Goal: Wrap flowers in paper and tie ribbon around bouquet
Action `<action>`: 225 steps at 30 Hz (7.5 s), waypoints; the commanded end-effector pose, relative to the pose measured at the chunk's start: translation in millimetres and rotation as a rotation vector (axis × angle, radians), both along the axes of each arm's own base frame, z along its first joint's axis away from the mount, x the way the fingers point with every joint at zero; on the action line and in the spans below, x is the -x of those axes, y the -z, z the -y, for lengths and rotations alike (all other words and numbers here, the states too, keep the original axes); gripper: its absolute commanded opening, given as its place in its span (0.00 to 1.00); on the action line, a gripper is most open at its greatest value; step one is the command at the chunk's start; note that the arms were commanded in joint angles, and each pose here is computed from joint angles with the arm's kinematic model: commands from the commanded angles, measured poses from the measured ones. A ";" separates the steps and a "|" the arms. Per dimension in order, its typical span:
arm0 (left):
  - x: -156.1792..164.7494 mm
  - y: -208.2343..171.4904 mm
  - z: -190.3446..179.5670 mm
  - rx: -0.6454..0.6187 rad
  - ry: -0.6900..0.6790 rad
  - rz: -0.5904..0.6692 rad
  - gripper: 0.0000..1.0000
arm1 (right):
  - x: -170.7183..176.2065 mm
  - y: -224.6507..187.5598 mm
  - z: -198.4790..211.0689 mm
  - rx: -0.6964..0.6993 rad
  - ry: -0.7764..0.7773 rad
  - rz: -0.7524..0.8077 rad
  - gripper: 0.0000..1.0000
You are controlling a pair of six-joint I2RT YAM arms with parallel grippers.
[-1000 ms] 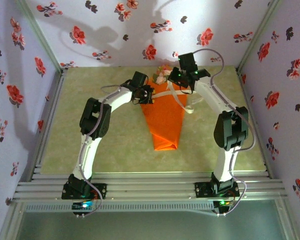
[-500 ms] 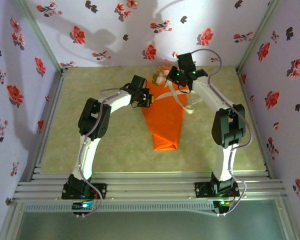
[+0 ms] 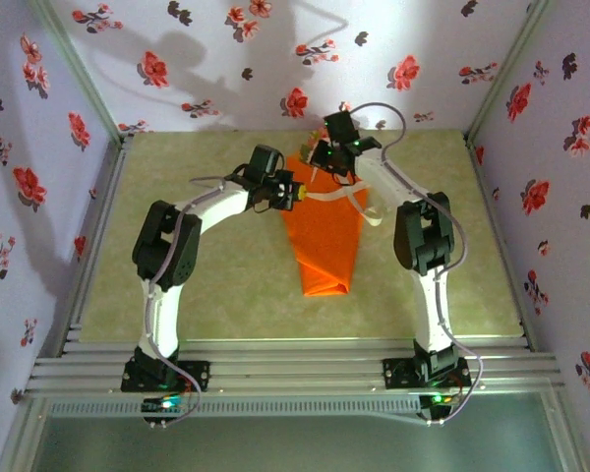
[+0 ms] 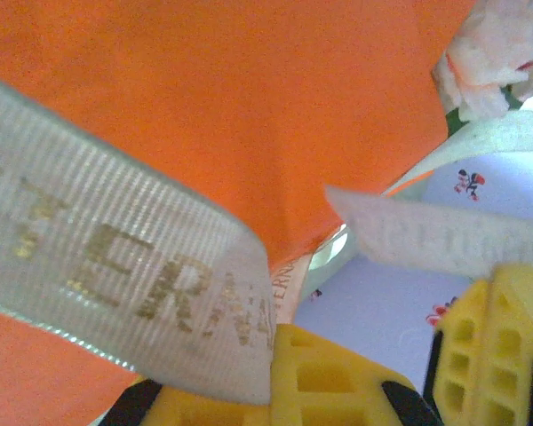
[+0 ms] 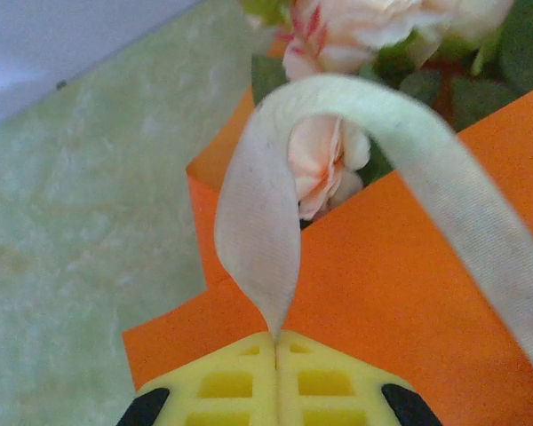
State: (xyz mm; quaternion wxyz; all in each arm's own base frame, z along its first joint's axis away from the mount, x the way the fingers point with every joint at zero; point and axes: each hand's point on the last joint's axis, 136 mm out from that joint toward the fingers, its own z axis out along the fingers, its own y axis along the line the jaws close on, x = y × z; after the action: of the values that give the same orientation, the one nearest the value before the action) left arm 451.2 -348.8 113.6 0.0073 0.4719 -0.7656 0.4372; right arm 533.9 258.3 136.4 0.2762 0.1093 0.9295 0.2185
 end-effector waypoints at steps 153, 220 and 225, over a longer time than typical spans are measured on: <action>55.7 -58.5 -2.1 -0.585 0.813 0.615 0.00 | 7.1 61.8 151.1 -0.225 0.631 -0.352 0.00; 25.2 51.1 -74.1 -0.041 -0.494 -0.227 0.56 | 44.0 69.9 212.2 -0.200 0.649 -0.385 0.00; 14.5 61.6 -78.6 -0.062 -0.513 -0.193 0.28 | 44.0 69.7 211.8 -0.203 0.647 -0.382 0.00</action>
State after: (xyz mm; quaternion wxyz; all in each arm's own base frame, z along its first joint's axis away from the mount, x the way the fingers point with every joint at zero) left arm 418.6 -275.0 47.7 -0.0435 0.6281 -0.6996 0.3378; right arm 489.8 44.9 51.3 0.1278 0.4674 0.8571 0.1750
